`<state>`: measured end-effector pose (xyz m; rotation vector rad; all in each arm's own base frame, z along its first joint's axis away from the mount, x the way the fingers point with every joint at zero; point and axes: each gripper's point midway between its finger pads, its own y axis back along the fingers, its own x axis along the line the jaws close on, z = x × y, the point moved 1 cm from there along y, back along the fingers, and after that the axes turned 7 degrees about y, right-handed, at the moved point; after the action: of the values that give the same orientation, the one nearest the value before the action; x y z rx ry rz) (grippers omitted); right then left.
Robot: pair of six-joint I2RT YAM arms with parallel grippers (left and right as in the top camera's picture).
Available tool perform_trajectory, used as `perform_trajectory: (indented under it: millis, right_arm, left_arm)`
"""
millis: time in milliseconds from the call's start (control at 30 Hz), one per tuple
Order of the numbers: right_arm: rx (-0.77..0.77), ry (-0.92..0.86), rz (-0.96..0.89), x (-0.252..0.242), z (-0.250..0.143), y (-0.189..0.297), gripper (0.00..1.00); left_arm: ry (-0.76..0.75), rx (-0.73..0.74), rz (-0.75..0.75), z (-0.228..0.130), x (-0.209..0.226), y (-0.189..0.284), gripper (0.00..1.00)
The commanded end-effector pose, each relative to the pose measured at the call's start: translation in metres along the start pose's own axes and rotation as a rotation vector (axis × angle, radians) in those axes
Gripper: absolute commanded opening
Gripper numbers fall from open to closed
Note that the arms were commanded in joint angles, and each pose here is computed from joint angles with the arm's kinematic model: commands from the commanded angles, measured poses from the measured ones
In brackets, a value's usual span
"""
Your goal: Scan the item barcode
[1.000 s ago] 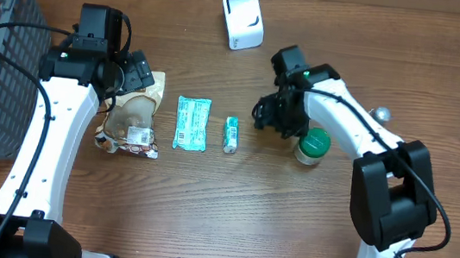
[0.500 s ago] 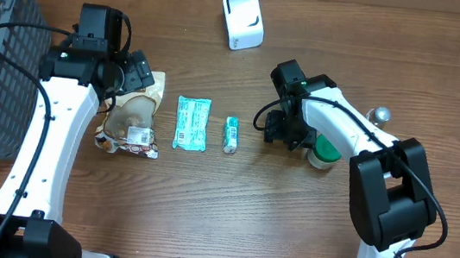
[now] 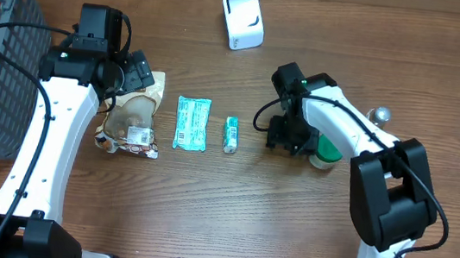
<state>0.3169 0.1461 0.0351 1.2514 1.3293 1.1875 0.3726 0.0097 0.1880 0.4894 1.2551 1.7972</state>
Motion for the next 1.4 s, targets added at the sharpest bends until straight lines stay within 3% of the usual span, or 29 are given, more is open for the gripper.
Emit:
perform_trajectory:
  millis: [0,267,800,1100,1367]
  right_arm:
    - [-0.114,0.034,0.064,0.006,0.008,0.056,0.67]
    - [-0.142,0.091,-0.062,-0.017,0.002,0.07,0.72]
    - [-0.205,0.11,-0.226,-0.053,0.019,0.067,0.96]
    - [-0.148,0.048,-0.237,-0.08,0.011,0.052,0.97]
    - [-0.087,0.049,-0.179,-0.074,-0.002,0.039,0.95]
  left_arm:
    - [-0.003,-0.005,-0.003,0.003,-0.001,0.001,1.0]
    - [-0.003,-0.005,-0.003,0.003,-0.001,0.001,0.99]
    - [-0.003,-0.005,-0.003,0.003,-0.001,0.001,0.99]
    - [-0.003,-0.005,-0.003,0.003,-0.001,0.001,0.99]
    - [-0.003,-0.005,-0.003,0.003,-0.001,0.001,1.0]
